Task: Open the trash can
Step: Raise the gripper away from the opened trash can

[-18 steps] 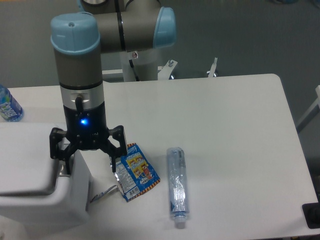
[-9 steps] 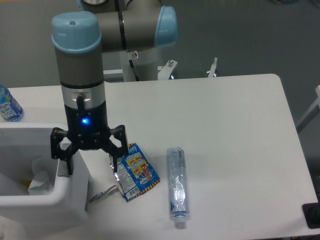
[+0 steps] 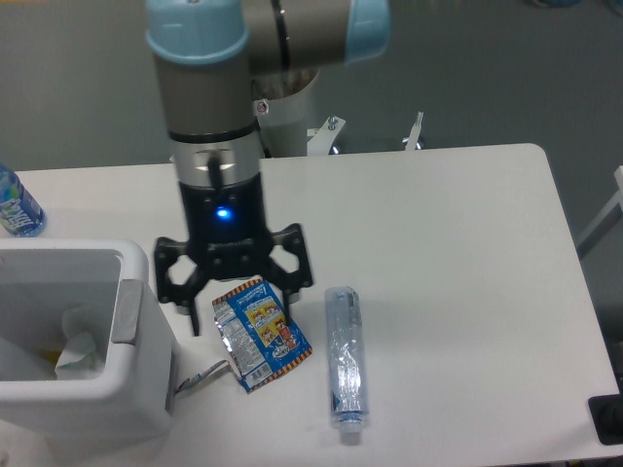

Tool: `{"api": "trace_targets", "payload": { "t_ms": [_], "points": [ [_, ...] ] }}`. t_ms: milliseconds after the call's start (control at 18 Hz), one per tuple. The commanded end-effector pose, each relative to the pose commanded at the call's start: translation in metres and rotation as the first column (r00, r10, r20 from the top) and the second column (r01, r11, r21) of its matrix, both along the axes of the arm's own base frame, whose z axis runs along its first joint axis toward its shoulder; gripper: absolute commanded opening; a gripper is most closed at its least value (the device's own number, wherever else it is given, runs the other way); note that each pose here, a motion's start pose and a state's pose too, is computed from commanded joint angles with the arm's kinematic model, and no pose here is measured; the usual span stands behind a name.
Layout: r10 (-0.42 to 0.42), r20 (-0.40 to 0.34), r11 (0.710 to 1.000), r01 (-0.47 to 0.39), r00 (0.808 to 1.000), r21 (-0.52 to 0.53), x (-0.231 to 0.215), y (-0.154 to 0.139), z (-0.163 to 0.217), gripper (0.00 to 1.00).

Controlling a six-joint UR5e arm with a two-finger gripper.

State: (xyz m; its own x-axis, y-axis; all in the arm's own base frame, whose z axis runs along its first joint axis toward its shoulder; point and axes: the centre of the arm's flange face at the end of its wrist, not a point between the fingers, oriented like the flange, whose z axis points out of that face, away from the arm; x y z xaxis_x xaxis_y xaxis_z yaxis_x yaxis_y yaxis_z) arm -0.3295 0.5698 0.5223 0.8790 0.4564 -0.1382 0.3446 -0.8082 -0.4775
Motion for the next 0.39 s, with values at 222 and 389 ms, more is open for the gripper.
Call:
{"api": "trace_targets", "payload": {
  "t_ms": [222,389],
  "points": [
    [-0.137,-0.012,0.974,0.132,0.991,-0.185,-0.031,-0.048,-0.007,1.0],
    [-0.214,-0.022,0.95,0.203,0.977,-0.239,-0.047,-0.078,-0.005,1.0]
  ]
}}
